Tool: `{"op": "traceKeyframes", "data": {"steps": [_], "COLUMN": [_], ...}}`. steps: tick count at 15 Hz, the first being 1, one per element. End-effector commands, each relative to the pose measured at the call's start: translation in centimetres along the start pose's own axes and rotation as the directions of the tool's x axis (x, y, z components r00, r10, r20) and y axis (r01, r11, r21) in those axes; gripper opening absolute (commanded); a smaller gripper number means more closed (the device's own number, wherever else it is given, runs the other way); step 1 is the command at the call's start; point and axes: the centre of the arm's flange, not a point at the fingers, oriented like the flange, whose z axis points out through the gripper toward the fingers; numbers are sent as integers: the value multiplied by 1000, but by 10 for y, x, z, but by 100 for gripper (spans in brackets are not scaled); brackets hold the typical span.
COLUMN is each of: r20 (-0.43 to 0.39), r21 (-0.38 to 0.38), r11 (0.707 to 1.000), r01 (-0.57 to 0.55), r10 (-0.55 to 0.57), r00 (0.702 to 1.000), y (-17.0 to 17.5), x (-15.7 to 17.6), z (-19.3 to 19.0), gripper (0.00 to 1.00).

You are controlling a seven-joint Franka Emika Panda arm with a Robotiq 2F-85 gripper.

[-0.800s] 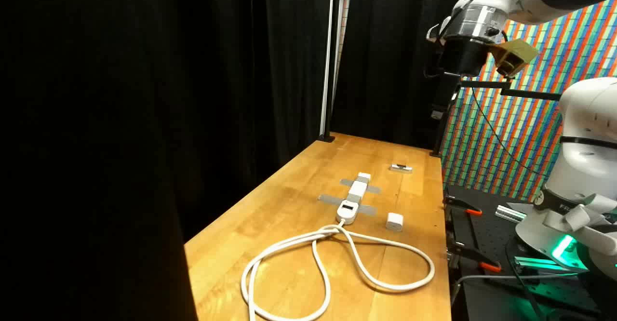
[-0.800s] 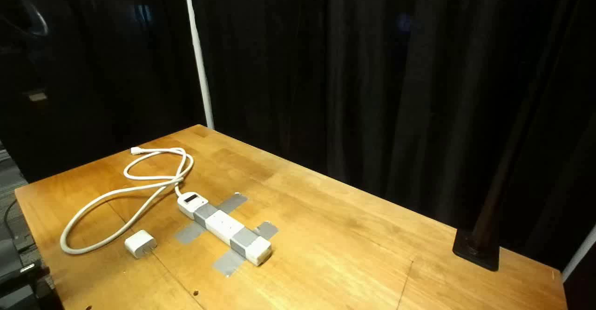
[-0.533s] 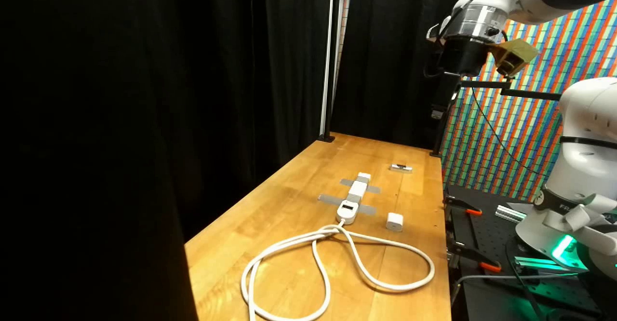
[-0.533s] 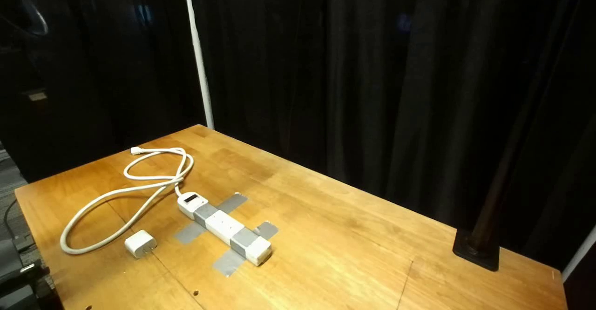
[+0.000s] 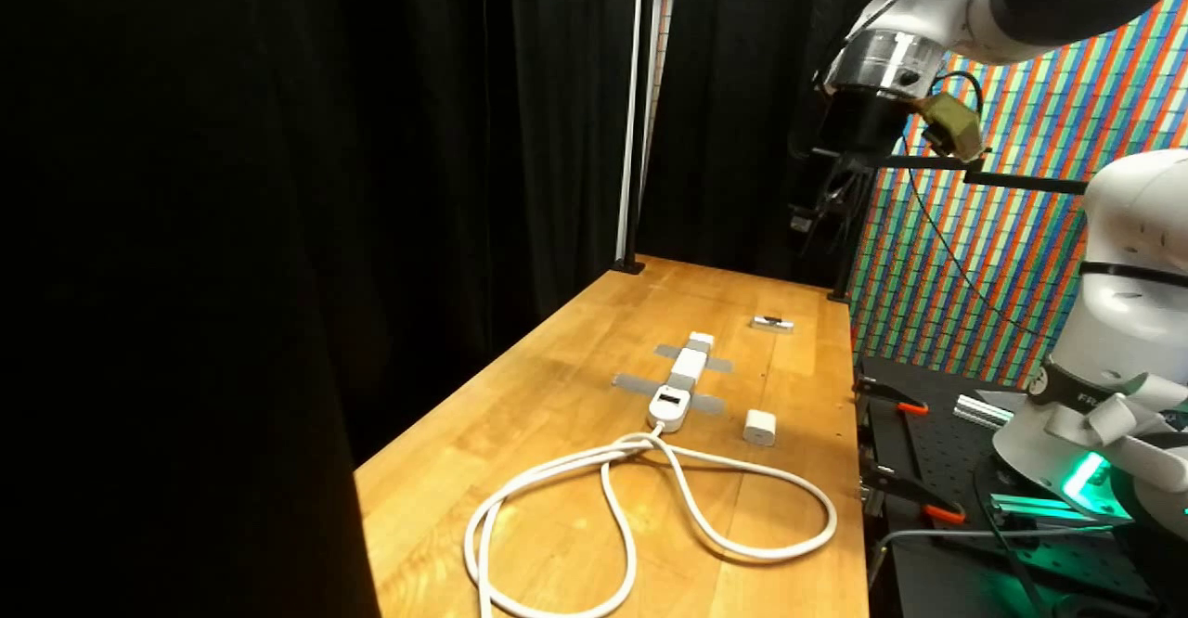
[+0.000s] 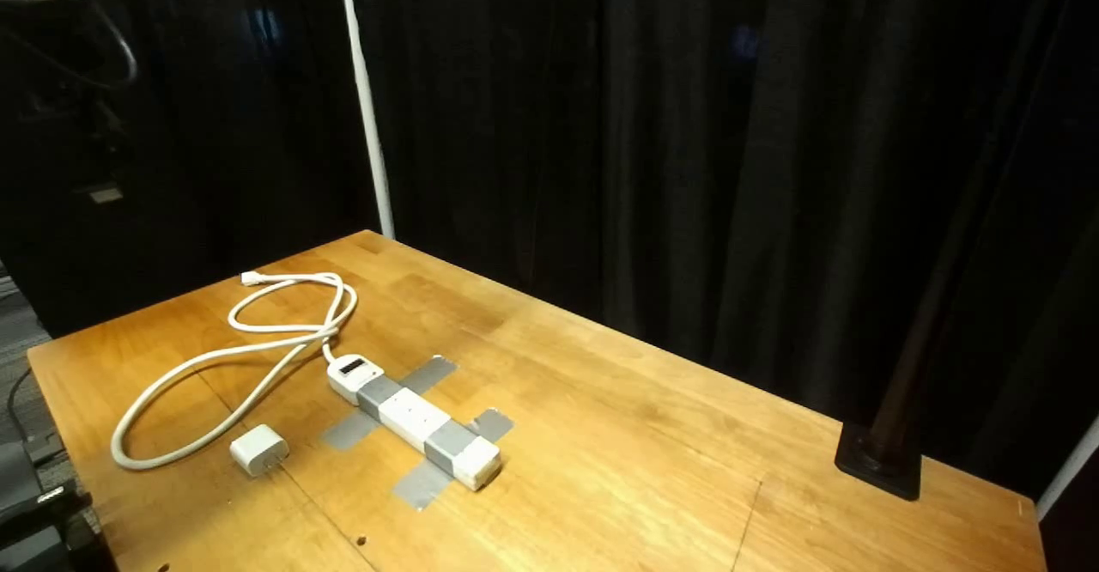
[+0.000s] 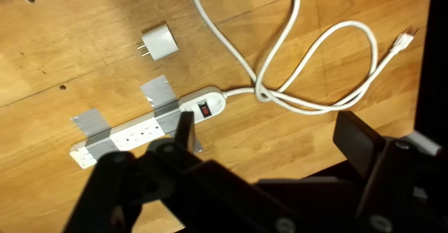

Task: Plug the charger head into the extension cable

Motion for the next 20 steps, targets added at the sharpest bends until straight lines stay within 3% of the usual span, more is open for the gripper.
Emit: {"op": "traceKeyframes", "data": {"steps": [1,6,8,10,14,17,19,20], "r20": [-20,68,107,137,170,151,114,80], "r21": [-103,-287,-355,-396,-334,-241,-210,-211], "r11": [980,898,846,787,695,603,550,534], "r01": [-168,-333,-397,-473,-637,-761,-808,-819], "r10": [167,366,459,560,709,797,835,844], "r00": [986,928,882,817,685,584,539,530], "y": [13,26,32,36,39,35,35,35], "x": [26,35,29,25,28,34,34,31], "z": [87,194,228,254,289,304,308,308], "gripper": [100,100,100,100,100,100,100,100]}}
